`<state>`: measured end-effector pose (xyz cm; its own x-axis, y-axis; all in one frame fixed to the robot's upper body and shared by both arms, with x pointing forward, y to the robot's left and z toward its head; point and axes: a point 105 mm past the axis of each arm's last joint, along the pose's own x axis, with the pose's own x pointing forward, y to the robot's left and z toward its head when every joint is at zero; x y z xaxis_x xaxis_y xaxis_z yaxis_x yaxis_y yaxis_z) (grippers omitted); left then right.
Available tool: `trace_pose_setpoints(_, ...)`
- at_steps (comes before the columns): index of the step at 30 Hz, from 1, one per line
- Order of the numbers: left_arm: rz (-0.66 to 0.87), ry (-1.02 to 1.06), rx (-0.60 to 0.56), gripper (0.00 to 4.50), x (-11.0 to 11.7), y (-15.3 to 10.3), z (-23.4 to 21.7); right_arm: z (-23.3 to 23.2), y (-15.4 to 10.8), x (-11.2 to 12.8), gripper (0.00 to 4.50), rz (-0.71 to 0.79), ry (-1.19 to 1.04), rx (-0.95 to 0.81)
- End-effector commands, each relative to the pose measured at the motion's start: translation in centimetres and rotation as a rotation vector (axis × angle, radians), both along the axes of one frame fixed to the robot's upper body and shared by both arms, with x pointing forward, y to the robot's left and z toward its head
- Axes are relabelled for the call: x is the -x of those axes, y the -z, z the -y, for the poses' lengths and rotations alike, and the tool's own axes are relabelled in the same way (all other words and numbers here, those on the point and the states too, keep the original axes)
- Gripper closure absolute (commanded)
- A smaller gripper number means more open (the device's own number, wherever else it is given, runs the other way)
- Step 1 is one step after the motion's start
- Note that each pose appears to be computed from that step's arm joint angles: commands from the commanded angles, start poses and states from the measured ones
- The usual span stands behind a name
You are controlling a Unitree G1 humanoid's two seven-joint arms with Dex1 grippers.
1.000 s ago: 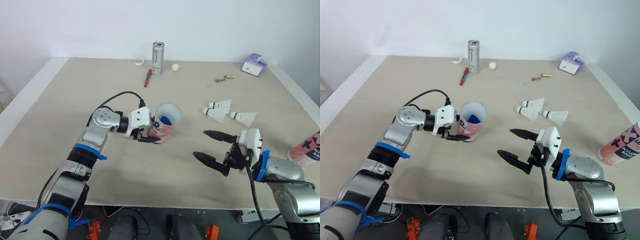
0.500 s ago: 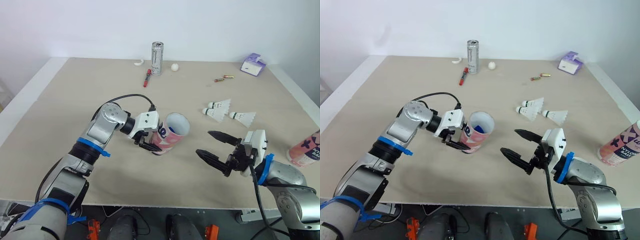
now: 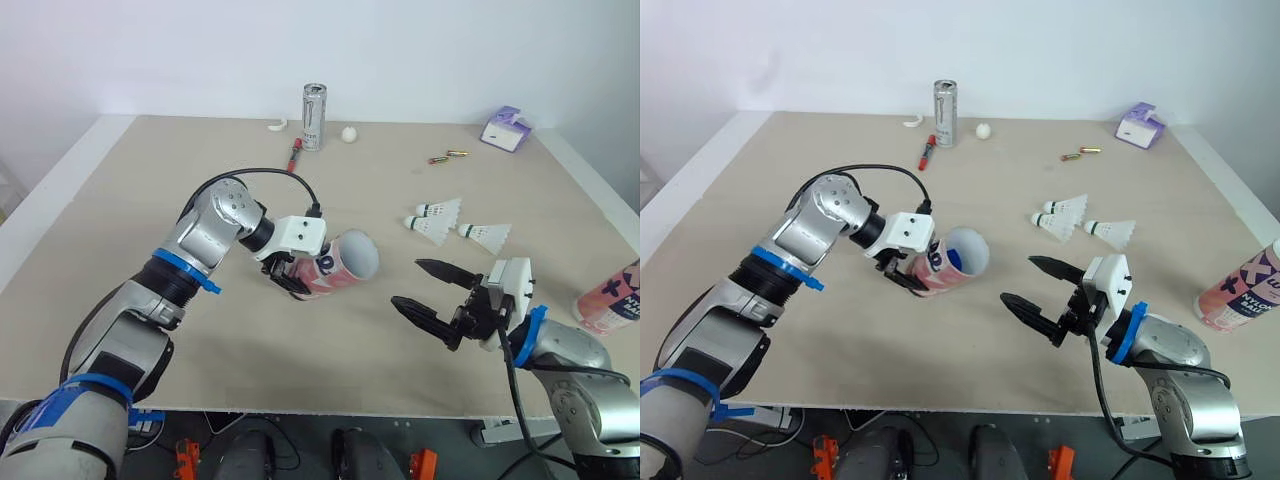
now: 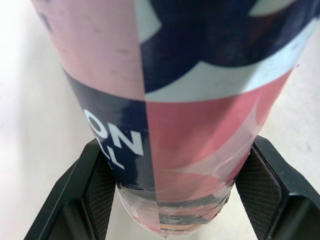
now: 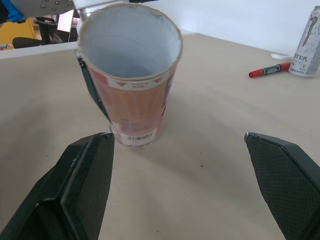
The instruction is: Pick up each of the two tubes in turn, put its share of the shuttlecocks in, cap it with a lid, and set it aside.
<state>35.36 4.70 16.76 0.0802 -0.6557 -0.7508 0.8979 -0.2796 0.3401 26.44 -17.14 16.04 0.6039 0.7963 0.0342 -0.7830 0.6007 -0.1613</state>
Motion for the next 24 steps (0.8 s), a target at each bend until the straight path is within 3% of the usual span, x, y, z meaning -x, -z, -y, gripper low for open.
trace_pose_setpoints(1,0.030,0.002,-0.023,1.25,-0.3,-1.0,0.0,0.0,-0.6,-0.1,0.00,0.036,-0.006,0.002)
trace_pose_setpoints(13,-0.010,-0.034,-0.047,1.25,-0.4,-0.1,0.4,0.9,-0.1,-1.0,0.00,0.000,0.077,-0.045)
trace_pose_setpoints(24,-0.022,-0.050,-0.034,1.25,-0.5,-0.2,0.6,6.7,0.2,-6.4,0.00,-0.106,0.399,-0.045)
